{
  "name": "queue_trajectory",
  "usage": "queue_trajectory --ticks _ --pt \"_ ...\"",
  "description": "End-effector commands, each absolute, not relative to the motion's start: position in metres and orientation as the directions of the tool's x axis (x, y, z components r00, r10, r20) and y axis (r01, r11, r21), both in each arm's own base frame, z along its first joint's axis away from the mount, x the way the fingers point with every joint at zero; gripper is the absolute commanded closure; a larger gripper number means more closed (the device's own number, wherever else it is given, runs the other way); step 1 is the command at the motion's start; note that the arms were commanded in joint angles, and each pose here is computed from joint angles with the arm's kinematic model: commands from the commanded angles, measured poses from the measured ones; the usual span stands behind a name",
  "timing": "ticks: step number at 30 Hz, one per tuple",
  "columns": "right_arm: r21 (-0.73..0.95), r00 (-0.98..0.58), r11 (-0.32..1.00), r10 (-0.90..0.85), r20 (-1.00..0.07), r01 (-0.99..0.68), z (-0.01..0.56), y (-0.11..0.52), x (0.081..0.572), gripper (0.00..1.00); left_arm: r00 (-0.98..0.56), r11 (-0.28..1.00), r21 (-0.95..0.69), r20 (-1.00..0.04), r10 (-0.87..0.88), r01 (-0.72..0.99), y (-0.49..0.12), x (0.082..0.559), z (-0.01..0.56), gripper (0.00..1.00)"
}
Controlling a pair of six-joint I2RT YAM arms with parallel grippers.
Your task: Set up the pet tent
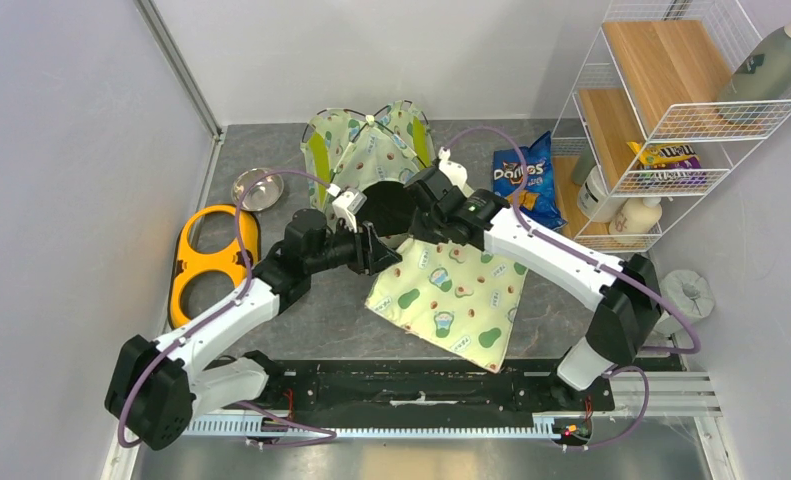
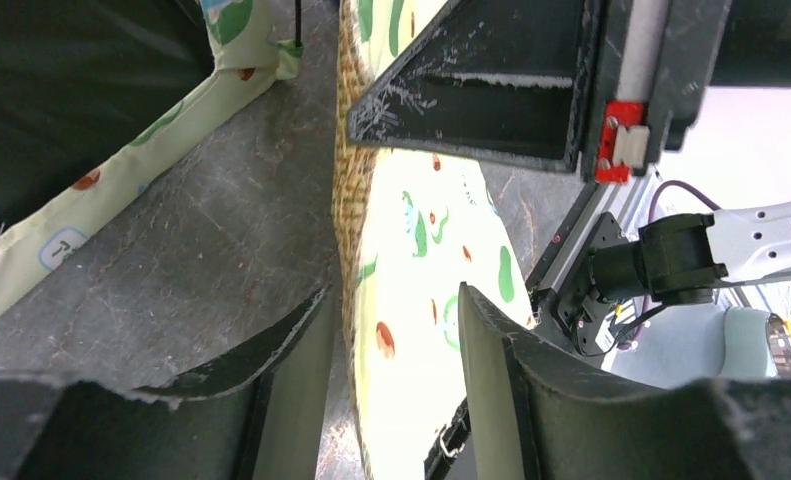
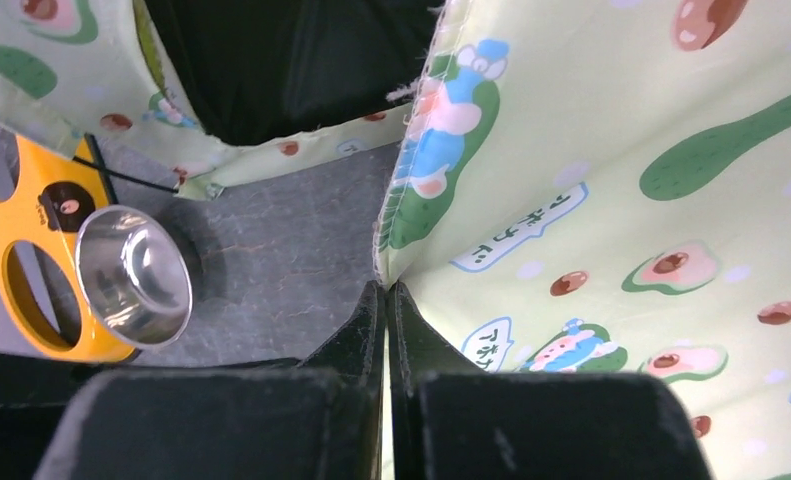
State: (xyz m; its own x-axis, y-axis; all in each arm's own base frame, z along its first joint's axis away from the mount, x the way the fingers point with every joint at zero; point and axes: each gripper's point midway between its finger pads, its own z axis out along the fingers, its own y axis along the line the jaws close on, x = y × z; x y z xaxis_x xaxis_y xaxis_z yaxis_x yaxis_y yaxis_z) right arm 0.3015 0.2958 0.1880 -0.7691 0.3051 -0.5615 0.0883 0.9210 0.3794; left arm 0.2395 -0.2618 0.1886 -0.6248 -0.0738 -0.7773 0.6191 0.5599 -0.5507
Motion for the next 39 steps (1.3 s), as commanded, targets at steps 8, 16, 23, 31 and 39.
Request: queue_trajectory --ticks 8,16,23,31,39 --pt "0.597 -0.817 0.801 0.319 -0.48 -0.039 0.211 0.357 0.291 1.0 -0.668 0.591 -0.584 -0.738 -0.099 0.557 -0.269 0.252 0.163 0.46" --pt "0.553 -0.81 0.833 0.331 -0.484 0.01 0.205 0.33 0.279 0.47 -0.657 0.648 -0.54 -0.75 -0.08 0.537 -0.257 0.252 0.157 0.98" --pt "0.358 -0.751 0.924 0.329 -0.573 0.132 0.189 0.247 0.261 0.16 -0.685 0.762 -0.46 -0.728 -0.029 0.456 -0.229 0.248 0.136 0.98" --pt "0.155 -0.81 0.933 0.36 -0.463 0.326 0.109 0.156 0.215 0.11 -0.713 0.803 -0.41 -0.7 0.027 0.433 -0.224 0.24 0.124 0.98" --pt "0.056 -0.88 0.945 0.319 -0.352 0.321 0.051 0.137 0.209 0.07 -0.709 0.829 -0.364 -0.703 0.055 0.425 -0.222 0.242 0.119 0.98"
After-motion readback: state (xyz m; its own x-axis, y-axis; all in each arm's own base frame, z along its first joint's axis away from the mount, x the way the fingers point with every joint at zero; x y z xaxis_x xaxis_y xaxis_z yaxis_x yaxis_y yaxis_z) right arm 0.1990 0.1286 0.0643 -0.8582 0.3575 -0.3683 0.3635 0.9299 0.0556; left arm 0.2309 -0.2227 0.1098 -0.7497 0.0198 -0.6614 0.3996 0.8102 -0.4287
